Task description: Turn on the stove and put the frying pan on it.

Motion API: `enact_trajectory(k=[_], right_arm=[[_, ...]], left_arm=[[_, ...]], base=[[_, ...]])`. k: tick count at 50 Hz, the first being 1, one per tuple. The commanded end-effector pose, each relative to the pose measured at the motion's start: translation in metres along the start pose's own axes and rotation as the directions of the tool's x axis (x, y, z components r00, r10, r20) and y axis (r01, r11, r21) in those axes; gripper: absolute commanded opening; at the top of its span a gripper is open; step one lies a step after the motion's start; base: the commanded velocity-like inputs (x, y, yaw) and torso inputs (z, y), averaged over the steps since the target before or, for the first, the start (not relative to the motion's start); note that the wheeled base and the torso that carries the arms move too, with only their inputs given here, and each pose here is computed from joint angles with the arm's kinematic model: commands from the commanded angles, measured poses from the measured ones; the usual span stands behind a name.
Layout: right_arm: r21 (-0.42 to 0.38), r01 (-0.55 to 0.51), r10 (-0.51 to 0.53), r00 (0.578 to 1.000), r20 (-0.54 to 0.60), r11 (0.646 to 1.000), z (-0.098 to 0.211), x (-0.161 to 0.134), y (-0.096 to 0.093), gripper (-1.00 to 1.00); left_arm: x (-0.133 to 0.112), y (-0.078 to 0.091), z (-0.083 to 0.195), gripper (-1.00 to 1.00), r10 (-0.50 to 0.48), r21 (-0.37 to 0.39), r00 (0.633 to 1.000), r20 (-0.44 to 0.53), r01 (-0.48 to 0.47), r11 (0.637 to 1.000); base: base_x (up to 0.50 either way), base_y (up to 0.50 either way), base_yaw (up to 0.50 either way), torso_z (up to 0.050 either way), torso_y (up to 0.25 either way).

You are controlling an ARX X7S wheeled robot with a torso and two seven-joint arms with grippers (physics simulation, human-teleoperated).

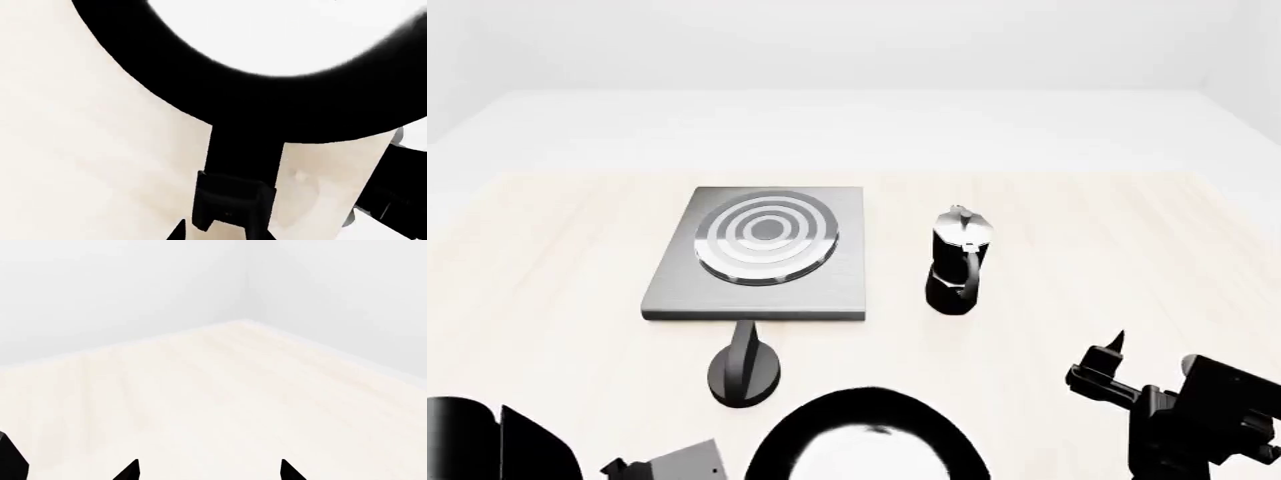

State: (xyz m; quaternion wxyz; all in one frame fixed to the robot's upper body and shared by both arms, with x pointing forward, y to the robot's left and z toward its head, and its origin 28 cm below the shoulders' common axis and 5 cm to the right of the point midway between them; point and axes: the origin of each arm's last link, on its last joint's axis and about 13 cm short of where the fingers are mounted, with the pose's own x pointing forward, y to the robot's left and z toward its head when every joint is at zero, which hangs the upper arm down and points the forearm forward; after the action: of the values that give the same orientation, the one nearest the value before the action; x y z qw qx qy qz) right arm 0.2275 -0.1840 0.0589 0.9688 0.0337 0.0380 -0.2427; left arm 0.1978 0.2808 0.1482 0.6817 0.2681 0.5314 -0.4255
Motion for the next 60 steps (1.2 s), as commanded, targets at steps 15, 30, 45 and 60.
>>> enact_trajectory(k=[15, 30, 45, 60], right_arm=[[0.002, 0.004, -0.004, 1.0, 0.001, 1.0, 0.001, 0.0, 0.0, 1.0], [0.003, 0.002, -0.002, 1.0, 0.0, 1.0, 0.0, 0.002, -0.001, 1.0], [0.003, -0.001, 0.001, 1.0, 0.002, 1.0, 0.001, -0.001, 0.0, 1.0], [0.007, -0.012, 0.012, 1.0, -0.006, 1.0, -0.001, 0.0, 0.001, 1.0]], left_arm=[[-0.106, -0.017, 0.055, -1.0, 0.212, 0.014, 0.83, 0.516, -0.256, 0.967], [-0.14, 0.022, 0.093, -1.0, 0.602, -0.58, 0.619, 0.504, -0.274, 0.767], [-0.174, 0.048, 0.133, -1.0, 0.732, -0.733, 0.514, 0.448, -0.259, 0.63], [-0.155, 0.078, 0.188, -1.0, 0.692, -0.687, 0.578, 0.433, -0.285, 0.668]], base=[[0.0, 0.0, 0.0, 0.0, 0.0], [0.0, 0.0, 0.0, 0.0, 0.001], [0.0, 0.0, 0.0, 0.0, 0.002], [0.0, 0.0, 0.0, 0.0, 0.001]])
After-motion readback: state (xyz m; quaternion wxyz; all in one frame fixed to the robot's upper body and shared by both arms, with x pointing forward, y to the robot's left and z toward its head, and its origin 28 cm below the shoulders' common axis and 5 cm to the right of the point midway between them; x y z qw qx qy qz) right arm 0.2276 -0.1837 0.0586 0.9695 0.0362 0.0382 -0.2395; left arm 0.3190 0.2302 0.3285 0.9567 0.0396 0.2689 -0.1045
